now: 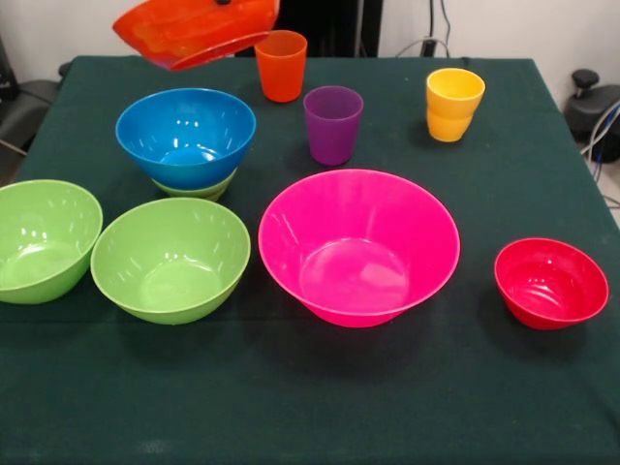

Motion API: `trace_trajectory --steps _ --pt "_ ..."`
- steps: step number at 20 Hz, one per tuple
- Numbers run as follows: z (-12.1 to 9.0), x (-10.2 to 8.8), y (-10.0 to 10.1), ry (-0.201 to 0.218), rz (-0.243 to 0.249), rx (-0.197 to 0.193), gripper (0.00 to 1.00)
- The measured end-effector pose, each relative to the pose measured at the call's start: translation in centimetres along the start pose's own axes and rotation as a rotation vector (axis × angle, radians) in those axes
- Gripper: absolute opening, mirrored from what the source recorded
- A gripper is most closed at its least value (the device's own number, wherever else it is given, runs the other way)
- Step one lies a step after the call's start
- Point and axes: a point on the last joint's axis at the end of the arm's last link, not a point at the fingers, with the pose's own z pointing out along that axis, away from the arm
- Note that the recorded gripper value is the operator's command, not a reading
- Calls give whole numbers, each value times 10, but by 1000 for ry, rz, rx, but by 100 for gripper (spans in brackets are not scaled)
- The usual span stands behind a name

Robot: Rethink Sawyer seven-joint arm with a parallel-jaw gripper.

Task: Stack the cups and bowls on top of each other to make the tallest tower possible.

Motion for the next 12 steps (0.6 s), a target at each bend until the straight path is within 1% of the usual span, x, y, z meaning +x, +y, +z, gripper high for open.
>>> trace_trajectory --steps 4,8,12 --pt "2 -1 -3 -10 -42 5 0" --pt "5 -4 -8 -12 -53 10 0" --pt "14 -2 -13 -1 -62 22 0"
